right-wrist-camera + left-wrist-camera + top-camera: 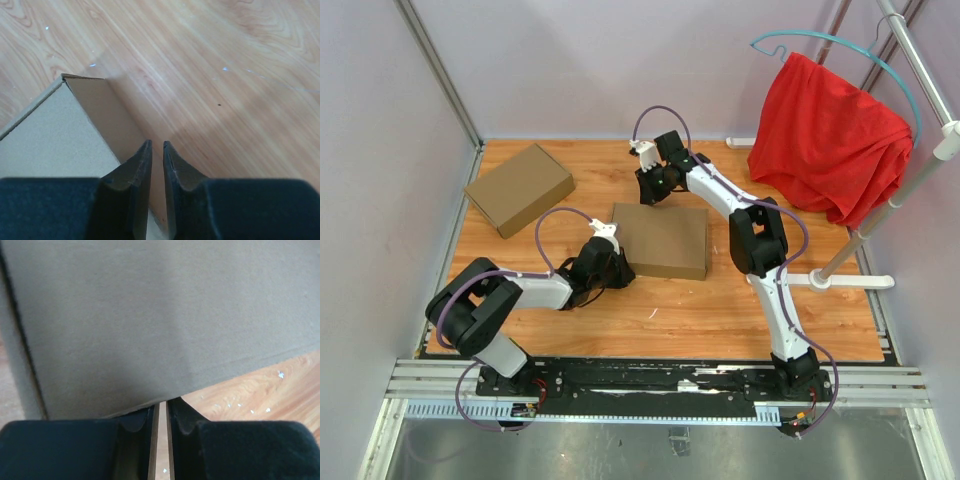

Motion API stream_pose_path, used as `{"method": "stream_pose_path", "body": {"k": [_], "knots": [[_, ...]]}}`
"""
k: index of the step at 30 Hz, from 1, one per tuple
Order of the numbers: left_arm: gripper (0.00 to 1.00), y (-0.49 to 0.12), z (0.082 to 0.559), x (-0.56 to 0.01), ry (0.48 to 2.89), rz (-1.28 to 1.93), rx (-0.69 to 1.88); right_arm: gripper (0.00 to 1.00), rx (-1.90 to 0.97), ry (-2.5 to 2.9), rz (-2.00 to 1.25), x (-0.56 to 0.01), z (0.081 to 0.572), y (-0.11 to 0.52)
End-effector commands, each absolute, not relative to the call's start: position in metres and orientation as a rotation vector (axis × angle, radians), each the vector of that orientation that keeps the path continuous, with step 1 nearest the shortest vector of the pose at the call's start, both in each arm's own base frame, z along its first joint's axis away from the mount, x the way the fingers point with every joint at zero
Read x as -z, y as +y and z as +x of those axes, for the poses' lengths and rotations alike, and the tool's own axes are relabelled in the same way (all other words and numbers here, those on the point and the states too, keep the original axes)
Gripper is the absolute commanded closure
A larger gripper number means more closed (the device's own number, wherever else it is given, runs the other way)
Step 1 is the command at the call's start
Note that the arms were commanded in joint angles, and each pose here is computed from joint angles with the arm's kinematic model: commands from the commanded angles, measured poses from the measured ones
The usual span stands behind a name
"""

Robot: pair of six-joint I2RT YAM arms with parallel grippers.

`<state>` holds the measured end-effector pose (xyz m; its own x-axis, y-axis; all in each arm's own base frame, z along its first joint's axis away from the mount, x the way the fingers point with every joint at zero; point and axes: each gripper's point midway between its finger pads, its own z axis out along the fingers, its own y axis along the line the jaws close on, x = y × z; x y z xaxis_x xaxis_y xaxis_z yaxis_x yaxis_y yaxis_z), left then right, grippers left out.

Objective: Fold the paper box

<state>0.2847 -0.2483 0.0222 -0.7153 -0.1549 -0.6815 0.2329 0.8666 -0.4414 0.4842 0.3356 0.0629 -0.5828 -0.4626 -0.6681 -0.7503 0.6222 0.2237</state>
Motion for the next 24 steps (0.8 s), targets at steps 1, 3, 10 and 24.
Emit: {"method": "stream_pose_path", "body": {"k": [1, 3, 10, 24], "knots": [[0.83, -0.271, 0.292, -0.069, 2.117, 0.088, 0.789, 0.8, -0.843, 2.334, -1.086, -0.075, 0.422, 0.367], [0.76, -0.276, 0.284, -0.081, 2.1, 0.122, 0.84, 0.73, -0.826, 2.322, -1.082, -0.083, 0.423, 0.366], [0.53, -0.265, 0.264, -0.128, 2.006, 0.146, 0.883, 0.61, -0.743, 2.236, -1.018, -0.127, 0.433, 0.359], [0.01, -0.177, 0.238, -0.179, 1.835, -0.026, 0.675, 0.01, -0.452, 2.217, -0.501, -0.195, 0.362, 0.25]]}}
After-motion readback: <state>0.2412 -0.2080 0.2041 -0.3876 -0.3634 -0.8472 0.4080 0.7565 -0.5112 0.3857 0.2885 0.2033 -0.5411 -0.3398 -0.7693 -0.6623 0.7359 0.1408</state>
